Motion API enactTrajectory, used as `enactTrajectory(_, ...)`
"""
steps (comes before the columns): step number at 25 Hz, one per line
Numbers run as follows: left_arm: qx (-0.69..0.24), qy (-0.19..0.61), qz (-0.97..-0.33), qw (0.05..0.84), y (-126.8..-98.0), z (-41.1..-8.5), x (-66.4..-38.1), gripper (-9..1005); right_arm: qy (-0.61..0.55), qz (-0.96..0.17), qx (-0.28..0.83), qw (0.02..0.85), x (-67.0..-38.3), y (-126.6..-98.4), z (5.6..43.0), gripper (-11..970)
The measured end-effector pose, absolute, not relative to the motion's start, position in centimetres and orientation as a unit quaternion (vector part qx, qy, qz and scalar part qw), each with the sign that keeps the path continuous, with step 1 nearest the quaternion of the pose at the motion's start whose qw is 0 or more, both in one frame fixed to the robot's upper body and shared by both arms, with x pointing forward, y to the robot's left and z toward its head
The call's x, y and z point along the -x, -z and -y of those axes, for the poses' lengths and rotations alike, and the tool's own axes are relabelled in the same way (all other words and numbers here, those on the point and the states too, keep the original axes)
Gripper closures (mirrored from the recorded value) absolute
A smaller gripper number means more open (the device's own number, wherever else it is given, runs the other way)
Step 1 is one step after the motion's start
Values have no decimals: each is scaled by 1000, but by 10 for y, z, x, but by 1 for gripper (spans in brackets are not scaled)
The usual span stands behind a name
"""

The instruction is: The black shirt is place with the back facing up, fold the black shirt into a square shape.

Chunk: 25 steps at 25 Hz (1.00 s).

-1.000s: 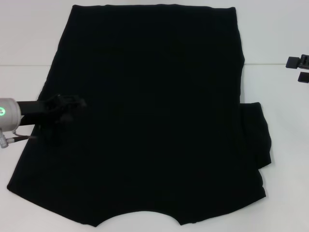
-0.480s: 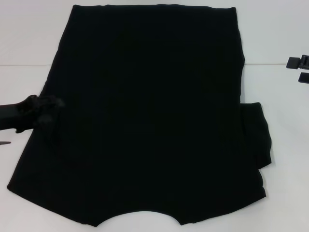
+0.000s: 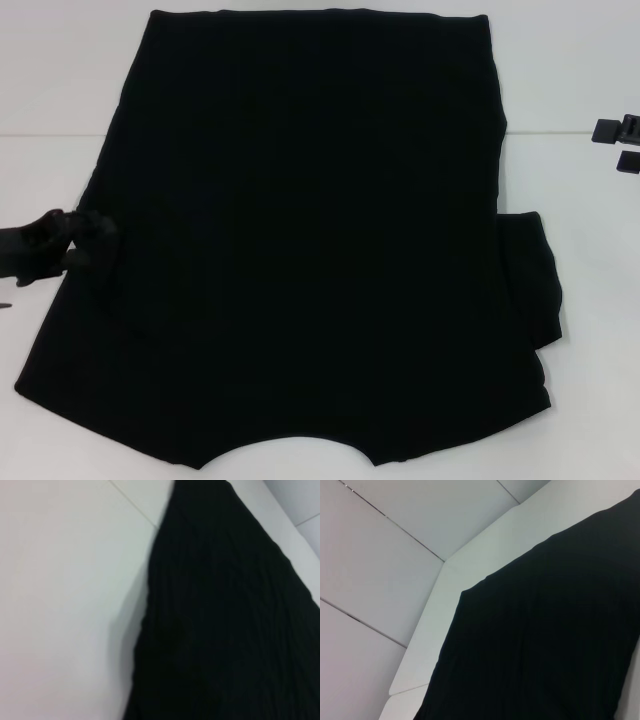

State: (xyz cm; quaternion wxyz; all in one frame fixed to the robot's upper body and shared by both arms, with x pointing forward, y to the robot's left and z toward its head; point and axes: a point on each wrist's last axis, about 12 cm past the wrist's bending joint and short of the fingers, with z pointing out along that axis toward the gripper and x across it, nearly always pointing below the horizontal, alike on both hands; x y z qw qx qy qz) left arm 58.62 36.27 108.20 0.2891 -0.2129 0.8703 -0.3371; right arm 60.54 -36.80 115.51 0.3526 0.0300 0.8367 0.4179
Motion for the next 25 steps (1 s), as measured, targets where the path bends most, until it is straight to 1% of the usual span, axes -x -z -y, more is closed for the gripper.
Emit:
enactTrajectory(9, 209, 333, -878, 272, -1075, -357, -584, 350, -417, -837, -29, 352, -606, -1155, 367, 137)
enactTrajectory(14, 195, 354, -877, 260, -1074, -340, -590, 350, -418, -837, -28, 352, -607, -1156, 366, 138)
enactTrajectory(21, 147, 392, -873, 250, -1088, -306, -608, 351, -418, -837, -26, 353, -608, -1157, 366, 140)
enactTrajectory(25, 122, 412, -869, 245, -1099, -305, -608, 351, -417, -838, -24, 350, -605, -1156, 367, 142)
